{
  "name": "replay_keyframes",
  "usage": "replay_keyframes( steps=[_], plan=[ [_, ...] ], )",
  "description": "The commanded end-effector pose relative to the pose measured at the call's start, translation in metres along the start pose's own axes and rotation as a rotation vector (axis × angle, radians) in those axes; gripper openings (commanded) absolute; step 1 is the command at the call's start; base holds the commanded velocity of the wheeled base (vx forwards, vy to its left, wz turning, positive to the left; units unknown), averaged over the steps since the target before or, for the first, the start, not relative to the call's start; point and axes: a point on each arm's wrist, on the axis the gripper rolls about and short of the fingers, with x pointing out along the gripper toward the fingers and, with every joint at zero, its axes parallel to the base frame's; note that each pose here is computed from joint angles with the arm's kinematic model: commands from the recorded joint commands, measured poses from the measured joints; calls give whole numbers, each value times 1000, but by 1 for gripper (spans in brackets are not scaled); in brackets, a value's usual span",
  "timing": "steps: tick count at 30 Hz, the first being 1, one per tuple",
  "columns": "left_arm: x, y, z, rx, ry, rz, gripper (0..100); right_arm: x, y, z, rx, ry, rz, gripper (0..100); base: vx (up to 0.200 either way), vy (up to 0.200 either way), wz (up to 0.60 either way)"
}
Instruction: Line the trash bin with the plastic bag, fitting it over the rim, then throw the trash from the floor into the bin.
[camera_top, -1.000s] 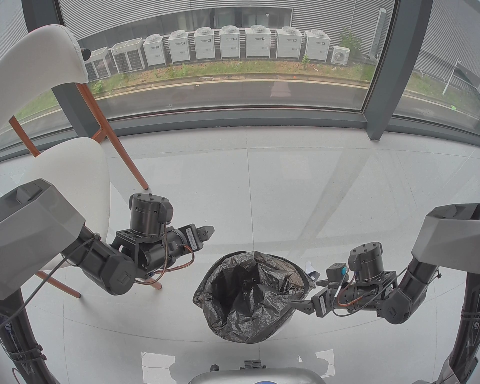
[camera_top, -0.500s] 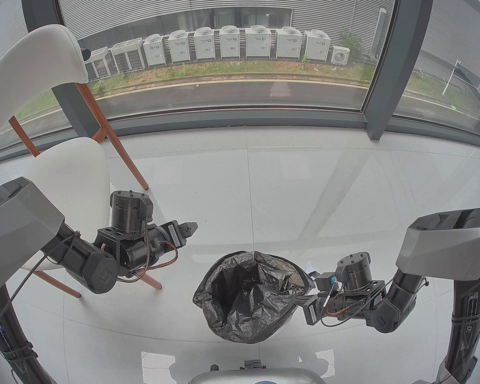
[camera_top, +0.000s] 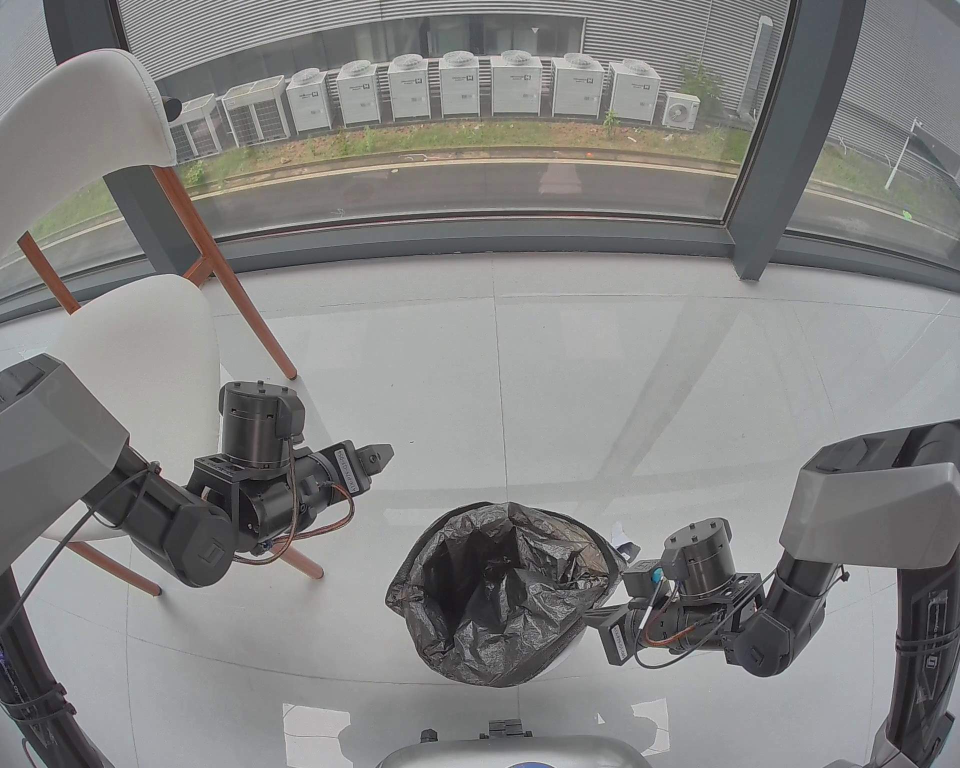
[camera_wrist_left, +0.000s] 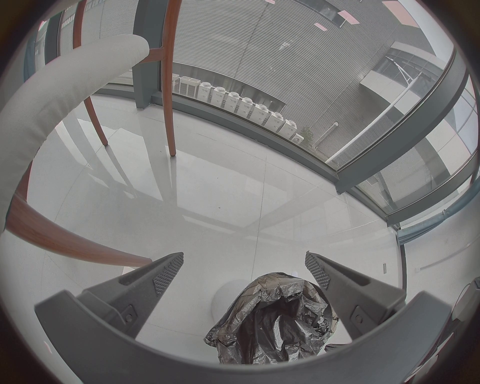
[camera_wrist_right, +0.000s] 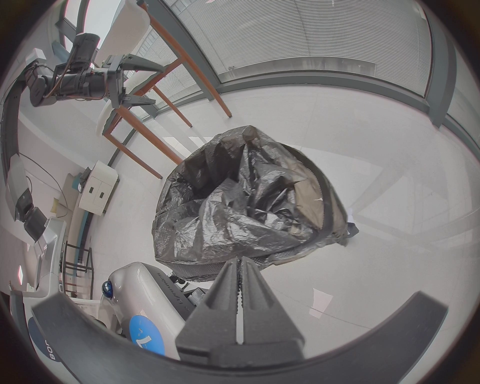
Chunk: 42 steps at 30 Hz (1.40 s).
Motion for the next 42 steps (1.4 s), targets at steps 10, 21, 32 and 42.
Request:
replay_keyframes(
  steps=[10, 21, 32, 42],
  plan=[
    [0, 3, -3, 1, 11, 12, 100, 10, -3, -5, 4, 16, -3, 0, 0, 0, 0],
    [0, 4, -4, 2, 13, 13, 100, 23, -9, 7, 4, -23, -12, 0, 0, 0, 0],
    [0, 5, -5, 0, 15, 16, 100, 22, -12, 3, 10, -8, -39, 0, 0, 0, 0],
    [-1, 9, -3, -4, 11, 26, 100, 21, -17, -3, 28, 52, -82, 0, 0, 0, 0]
  ],
)
